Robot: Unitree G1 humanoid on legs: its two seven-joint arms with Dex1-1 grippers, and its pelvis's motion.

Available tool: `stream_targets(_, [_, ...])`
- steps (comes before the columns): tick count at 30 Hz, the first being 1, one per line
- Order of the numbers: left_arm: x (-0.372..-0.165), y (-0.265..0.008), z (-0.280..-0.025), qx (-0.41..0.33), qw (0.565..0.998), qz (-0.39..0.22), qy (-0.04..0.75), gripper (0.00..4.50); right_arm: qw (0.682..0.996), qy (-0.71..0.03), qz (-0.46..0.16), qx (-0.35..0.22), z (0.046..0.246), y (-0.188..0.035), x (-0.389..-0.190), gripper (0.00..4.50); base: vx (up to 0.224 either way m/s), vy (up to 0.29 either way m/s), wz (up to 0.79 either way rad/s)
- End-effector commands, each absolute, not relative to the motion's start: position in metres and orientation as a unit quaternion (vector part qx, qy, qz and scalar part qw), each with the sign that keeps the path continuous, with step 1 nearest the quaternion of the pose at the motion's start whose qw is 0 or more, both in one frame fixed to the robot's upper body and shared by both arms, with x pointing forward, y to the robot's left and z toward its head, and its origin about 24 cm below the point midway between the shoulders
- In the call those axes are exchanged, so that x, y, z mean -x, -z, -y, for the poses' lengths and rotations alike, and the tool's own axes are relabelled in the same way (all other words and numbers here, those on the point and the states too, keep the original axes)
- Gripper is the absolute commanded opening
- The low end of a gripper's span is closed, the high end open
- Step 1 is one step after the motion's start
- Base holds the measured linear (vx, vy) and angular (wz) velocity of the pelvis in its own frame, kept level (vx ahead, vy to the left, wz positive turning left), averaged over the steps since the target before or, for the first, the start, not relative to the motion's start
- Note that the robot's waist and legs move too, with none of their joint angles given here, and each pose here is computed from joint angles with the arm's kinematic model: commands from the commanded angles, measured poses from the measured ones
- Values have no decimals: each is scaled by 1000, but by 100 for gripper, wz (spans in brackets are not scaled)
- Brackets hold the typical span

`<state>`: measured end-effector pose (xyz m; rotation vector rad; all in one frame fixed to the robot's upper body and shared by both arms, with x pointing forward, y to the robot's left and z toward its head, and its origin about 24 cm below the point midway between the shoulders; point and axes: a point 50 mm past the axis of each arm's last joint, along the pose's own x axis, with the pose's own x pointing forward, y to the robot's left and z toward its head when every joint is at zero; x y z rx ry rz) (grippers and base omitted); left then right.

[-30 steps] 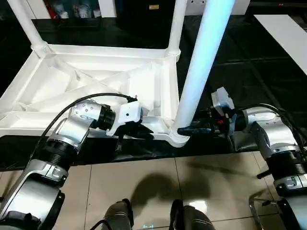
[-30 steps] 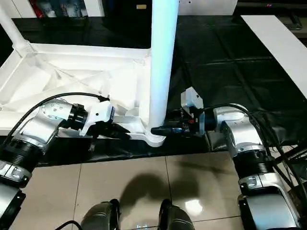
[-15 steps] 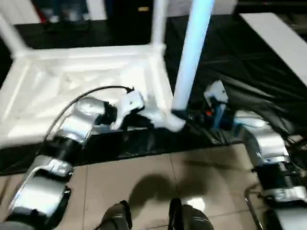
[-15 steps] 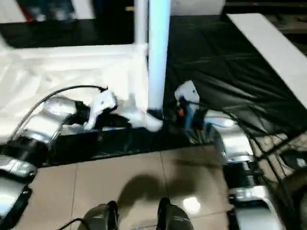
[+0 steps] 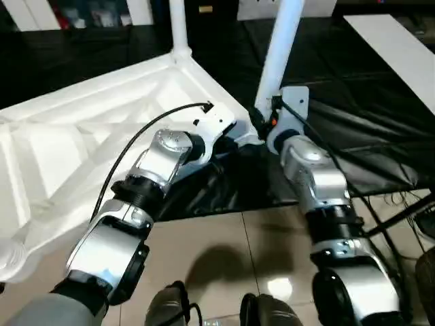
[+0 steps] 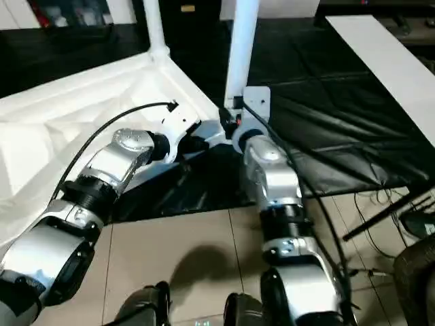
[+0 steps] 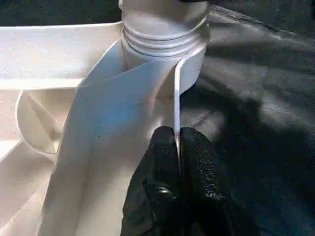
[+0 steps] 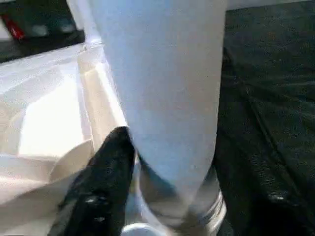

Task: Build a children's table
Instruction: Rotate leg to tighten

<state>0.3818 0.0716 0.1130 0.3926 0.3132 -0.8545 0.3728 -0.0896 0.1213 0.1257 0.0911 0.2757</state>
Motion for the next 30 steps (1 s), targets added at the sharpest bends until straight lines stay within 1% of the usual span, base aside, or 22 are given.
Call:
stream_targets(1, [-386,-132,-66,-202,885,-93,409,0,977,-191,-62,-69,74,-108,-365,292,0,0,0])
stream_targets(2, [-386,-132,-66,-202,885,-93,409,0,977,-191,-62,-69,74,-108,-365,310,0,0,0])
stream_targets(3, [-385,-131,-68,-202,883,-95,412,0,978,-193,-56,-63,76,-108,-365,310,0,0,0])
stream_targets(4, [-384,-129,-71,-206,879,-97,420,0,977,-202,-47,-58,82,-109,-364,311,0,0,0])
stream_targets(5, [-382,-126,-76,-212,873,-102,428,0,976,-210,-33,-53,92,-109,-362,319,0,0,0])
stream_targets(7, [-381,-125,-78,-214,871,-105,429,0,976,-212,-27,-51,95,-109,-362,346,0,0,0])
stream_targets(8, [-378,-122,-86,-223,859,-104,448,0,972,-235,-7,-23,109,-111,-359,354,0,0,0])
stream_targets(9, [-378,-122,-86,-223,859,-104,448,0,972,-235,-7,-23,109,-111,-359,358,0,0,0])
stream_targets(11, [-374,-119,-93,-235,843,-102,473,0,964,-267,7,0,124,-113,-356,365,0,0,0])
stream_targets(12, [-370,-116,-101,-244,829,-104,492,0,956,-293,19,19,137,-117,-354,382,0,0,0])
stream_targets(13, [-368,-115,-103,-247,822,-102,503,0,951,-306,23,25,142,-119,-352,398,0,0,0])
stream_targets(14, [-366,-113,-107,-245,813,-107,517,0,944,-325,28,41,150,-122,-350,398,0,0,0])
stream_targets(16, [-362,-112,-110,-244,801,-104,536,0,934,-352,27,53,157,-124,-347,412,0,0,0])
stream_targets(17, [-360,-112,-111,-245,795,-100,546,0,927,-369,25,56,159,-125,-346,412,0,0,0])
stream_targets(20, [-353,-111,-117,-259,760,-95,588,0,874,-479,11,77,165,-127,-332,412,0,0,0])
stream_targets(21, [-352,-111,-118,-260,756,-96,594,0,869,-488,9,78,166,-127,-331,412,0,0,0])
stream_targets(25, [-345,-110,-122,-267,724,-98,629,0,830,-552,-3,80,169,-126,-324,412,0,0,0])
stream_targets(26, [-342,-109,-123,-270,709,-101,644,0,812,-578,-11,82,169,-125,-321,412,0,0,0])
stream_targets(28, [-337,-108,-125,-273,688,-105,664,0,797,-598,-21,84,169,-123,-320,412,0,0,0])
stream_targets(29, [-335,-108,-125,-275,677,-108,674,0,790,-606,-27,87,169,-122,-321,386,0,0,0])
stream_targets(30, [-334,-107,-126,-277,672,-109,678,0,787,-609,-29,88,169,-121,-321,386,0,0,0])
